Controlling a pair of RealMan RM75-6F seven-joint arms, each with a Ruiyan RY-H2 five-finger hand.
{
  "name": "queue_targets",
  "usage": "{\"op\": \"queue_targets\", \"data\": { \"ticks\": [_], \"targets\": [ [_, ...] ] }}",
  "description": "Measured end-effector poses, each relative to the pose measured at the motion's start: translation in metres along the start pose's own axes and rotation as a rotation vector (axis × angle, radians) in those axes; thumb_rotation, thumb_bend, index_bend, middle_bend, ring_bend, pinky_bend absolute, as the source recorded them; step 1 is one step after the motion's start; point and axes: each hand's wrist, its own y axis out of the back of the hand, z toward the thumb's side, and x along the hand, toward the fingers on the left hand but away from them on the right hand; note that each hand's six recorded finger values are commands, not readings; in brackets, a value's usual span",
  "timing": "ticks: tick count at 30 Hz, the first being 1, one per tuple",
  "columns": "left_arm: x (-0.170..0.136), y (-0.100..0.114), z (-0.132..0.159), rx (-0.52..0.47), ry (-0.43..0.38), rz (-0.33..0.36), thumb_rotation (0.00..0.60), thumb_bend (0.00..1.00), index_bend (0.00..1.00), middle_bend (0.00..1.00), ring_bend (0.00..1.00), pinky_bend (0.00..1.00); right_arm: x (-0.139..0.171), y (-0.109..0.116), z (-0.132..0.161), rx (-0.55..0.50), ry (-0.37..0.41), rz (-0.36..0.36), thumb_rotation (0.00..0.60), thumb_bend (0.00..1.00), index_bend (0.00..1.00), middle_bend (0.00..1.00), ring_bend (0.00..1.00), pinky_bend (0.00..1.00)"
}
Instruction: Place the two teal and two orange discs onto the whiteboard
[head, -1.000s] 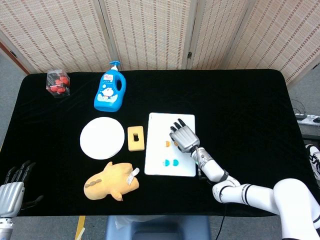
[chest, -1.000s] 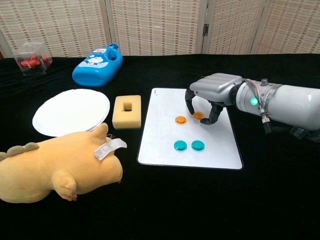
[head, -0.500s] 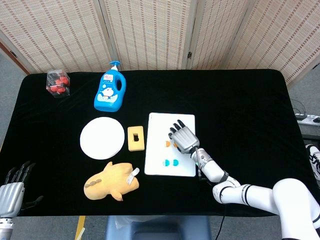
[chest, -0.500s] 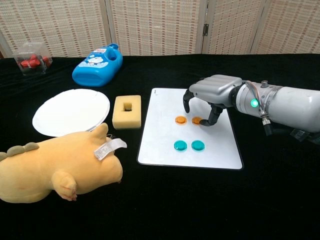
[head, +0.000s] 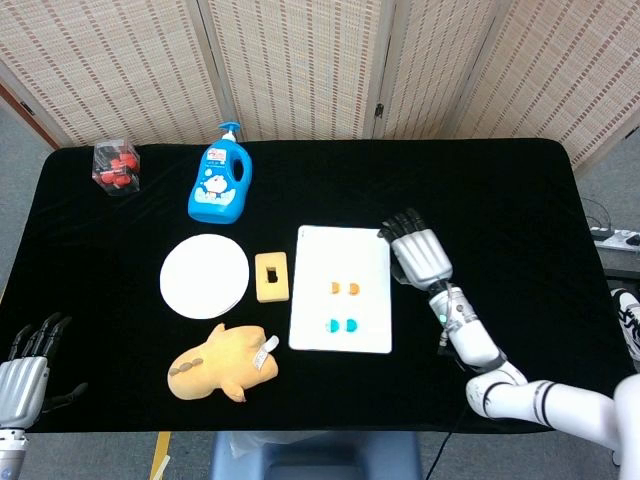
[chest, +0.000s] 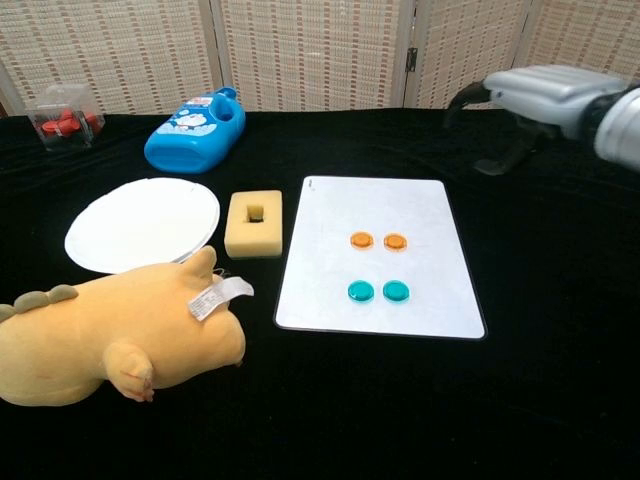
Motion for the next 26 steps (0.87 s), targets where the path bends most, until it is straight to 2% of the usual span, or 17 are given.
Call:
{"op": "queue_targets", "data": {
  "ticks": [3,8,12,21,26],
  "targets": [
    [0.003,0.004,0.004,0.001,-0.013,0.014,0.6,0.2,0.04,0.06,0.17,0.0,0.028,0.008,-0.031,-0.031,-0.056,-0.037,0.599,0.41,0.23,0.13,0.07,0.0],
    [0.006,0.01,0.01,-0.001,-0.026,0.033,0.6,0.2,0.04,0.06,0.17,0.0,0.079,0.019,-0.073,-0.064,-0.134,-0.094,0.6,0.41,0.11,0.08,0.05,0.0],
    [0.007,0.012,0.016,-0.005,-0.036,0.039,0.6,0.2,0.04,0.06,0.17,0.0,0.128,0.026,-0.101,-0.114,-0.188,-0.133,0.6,0.41,0.08,0.07,0.04,0.0],
    [0.007,0.018,0.025,-0.008,-0.042,0.055,0.6,0.2,0.04,0.06,0.17,0.0,0.21,0.019,-0.122,-0.2,-0.279,-0.171,0.599,0.41,0.08,0.06,0.06,0.0],
    [0.006,0.023,0.025,-0.015,-0.027,0.087,0.6,0.2,0.04,0.06,0.16,0.0,0.235,0.011,-0.125,-0.242,-0.31,-0.17,0.6,0.41,0.08,0.06,0.06,0.0]
  ]
}}
